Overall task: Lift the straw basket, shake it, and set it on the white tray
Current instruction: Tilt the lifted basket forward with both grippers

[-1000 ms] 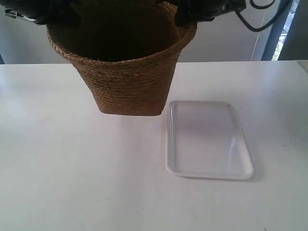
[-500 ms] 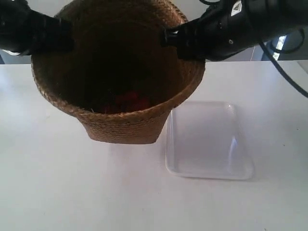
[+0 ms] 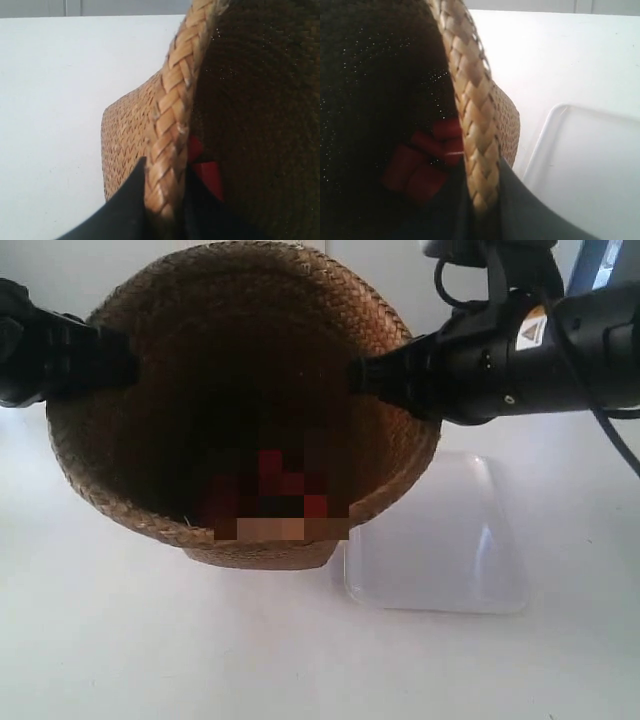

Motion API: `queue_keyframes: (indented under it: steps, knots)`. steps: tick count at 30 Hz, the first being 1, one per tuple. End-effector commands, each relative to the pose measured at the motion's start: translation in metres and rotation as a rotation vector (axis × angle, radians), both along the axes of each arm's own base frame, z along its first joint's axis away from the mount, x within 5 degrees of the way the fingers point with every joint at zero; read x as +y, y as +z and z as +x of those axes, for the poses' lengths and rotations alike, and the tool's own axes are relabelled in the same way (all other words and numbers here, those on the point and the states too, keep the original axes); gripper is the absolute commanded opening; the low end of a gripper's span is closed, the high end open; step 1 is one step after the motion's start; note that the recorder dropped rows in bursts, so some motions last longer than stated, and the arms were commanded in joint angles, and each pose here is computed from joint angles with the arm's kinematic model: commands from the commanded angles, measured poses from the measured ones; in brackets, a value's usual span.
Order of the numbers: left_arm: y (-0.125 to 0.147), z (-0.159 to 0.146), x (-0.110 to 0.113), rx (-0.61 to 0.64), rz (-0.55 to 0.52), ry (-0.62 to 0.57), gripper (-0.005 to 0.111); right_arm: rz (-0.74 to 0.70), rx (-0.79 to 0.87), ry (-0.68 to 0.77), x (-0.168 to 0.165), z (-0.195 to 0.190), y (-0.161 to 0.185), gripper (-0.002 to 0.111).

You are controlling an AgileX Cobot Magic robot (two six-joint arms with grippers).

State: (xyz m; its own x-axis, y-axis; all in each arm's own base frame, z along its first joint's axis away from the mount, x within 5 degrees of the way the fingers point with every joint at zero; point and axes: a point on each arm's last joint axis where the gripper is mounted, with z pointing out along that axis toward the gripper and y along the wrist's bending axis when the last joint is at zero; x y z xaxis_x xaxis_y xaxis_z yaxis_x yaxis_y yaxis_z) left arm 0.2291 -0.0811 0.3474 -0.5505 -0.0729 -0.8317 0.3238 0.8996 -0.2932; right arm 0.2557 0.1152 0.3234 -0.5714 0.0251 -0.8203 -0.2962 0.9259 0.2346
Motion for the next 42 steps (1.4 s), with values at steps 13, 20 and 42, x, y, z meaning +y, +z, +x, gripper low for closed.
queue_keyframes:
  steps: [13, 20, 42]
  knots:
    - [0.002, 0.003, -0.010, -0.073, 0.017, -0.021, 0.000, -0.033, -0.081, 0.004, -0.002, 0.002, -0.004, 0.000]
    - [-0.005, 0.017, -0.011, -0.110, 0.049, 0.001, 0.000, -0.033, -0.042, 0.002, 0.000, 0.006, -0.007, 0.000]
    - [-0.020, 0.004, -0.021, -0.164, 0.046, -0.009, 0.000, -0.104, -0.043, 0.038, 0.002, 0.011, -0.017, 0.000]
